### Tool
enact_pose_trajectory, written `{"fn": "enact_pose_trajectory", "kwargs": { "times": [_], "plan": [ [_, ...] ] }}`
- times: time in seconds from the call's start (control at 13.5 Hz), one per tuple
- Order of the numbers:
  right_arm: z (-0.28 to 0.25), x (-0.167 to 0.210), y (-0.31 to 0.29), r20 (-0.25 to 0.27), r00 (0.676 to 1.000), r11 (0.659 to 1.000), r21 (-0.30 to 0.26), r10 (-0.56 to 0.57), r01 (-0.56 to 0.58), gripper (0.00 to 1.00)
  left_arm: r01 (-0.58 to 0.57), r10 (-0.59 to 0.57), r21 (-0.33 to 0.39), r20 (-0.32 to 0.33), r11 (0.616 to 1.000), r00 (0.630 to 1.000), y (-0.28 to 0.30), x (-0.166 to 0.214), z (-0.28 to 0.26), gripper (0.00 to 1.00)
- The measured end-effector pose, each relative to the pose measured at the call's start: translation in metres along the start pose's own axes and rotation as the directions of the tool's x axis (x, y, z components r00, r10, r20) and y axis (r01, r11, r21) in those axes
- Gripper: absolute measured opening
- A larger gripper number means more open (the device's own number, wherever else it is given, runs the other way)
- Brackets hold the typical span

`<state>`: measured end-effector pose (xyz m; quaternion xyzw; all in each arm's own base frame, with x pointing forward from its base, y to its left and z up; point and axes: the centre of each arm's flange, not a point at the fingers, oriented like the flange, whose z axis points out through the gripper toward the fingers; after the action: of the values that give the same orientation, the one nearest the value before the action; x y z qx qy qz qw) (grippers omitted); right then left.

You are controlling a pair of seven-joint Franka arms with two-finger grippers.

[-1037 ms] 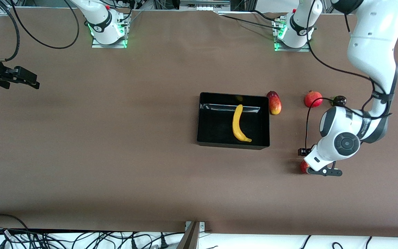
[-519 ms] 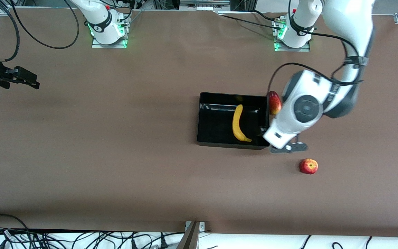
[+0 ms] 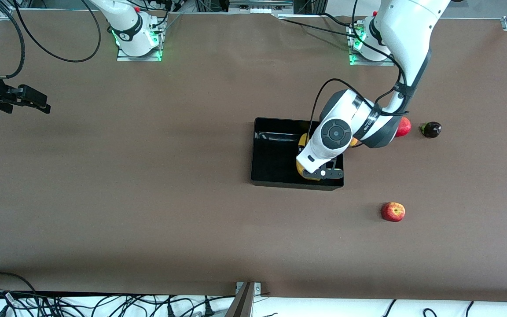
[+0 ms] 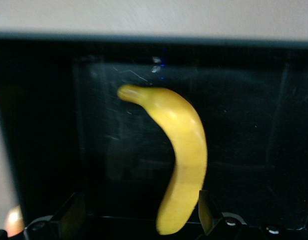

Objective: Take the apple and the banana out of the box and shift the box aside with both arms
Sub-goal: 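Carry the apple out of the box and set it on the table, then lower the left gripper into the box and grasp the yellow banana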

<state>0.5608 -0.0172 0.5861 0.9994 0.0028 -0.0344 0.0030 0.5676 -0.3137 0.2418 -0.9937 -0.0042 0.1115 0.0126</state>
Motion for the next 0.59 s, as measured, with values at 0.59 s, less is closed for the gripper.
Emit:
{"fn": "enact_pose_trajectory", "kwargs": {
  "times": [0.59],
  "plan": [
    [0.0, 0.0, 0.0, 0.0, 1.0, 1.0, 0.0, 0.0, 0.0, 1.0, 0.07, -0.07, -0.048, -0.013, 0.996, 0.997, 0.01, -0.006, 0.052, 1.0]
  ]
}}
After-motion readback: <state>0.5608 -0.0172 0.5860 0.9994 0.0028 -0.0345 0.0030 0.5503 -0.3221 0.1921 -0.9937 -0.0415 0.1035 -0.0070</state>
